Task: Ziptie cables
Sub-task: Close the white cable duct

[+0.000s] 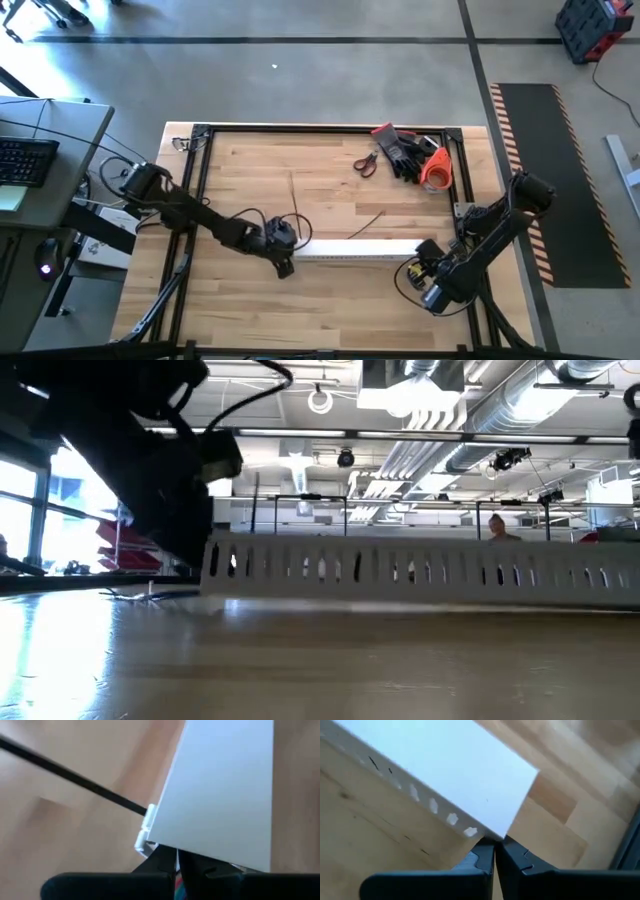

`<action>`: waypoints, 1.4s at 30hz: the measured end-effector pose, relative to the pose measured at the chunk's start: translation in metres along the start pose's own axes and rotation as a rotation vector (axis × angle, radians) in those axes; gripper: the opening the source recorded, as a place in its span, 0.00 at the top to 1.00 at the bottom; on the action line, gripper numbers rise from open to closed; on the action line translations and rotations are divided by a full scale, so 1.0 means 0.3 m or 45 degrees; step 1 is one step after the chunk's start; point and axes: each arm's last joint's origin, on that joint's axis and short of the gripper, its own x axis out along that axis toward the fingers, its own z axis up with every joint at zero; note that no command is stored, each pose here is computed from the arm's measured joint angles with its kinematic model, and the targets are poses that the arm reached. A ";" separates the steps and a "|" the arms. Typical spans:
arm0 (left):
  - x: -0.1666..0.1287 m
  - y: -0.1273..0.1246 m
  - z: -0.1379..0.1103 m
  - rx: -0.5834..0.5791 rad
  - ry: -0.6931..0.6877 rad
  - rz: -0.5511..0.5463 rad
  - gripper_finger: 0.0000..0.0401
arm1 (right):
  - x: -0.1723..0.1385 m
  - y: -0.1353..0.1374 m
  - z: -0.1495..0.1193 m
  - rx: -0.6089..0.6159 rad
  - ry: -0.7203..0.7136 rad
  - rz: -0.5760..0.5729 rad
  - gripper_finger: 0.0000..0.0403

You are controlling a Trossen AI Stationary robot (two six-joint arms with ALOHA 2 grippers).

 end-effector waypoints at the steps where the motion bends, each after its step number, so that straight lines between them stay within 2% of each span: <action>1: -0.018 0.004 0.010 -0.006 -0.006 0.024 1.00 | -0.009 -0.003 -0.002 0.004 -0.013 -0.008 1.00; 6: -0.077 0.027 0.018 -0.010 0.045 0.089 1.00 | -0.030 -0.017 -0.020 0.034 -0.023 -0.033 1.00; 12: -0.077 0.040 0.002 -0.013 0.075 0.105 1.00 | -0.004 -0.032 -0.037 0.080 -0.053 -0.020 1.00; 18: -0.072 0.063 -0.038 -0.053 0.099 0.140 1.00 | -0.001 -0.060 -0.008 0.206 -0.143 -0.132 1.00; 22: -0.054 0.069 -0.040 -0.067 0.039 0.140 1.00 | 0.012 -0.042 0.028 0.256 -0.214 -0.089 1.00; 29: 0.013 0.092 -0.040 -0.020 0.008 0.153 1.00 | 0.035 0.000 0.087 0.184 -0.160 -0.056 1.00; 36: 0.006 0.093 -0.032 -0.023 0.004 0.156 1.00 | -0.007 -0.020 0.093 0.224 -0.151 -0.171 1.00; 42: -0.006 0.098 -0.033 0.008 0.029 0.169 1.00 | -0.011 -0.018 0.081 0.199 -0.140 -0.155 1.00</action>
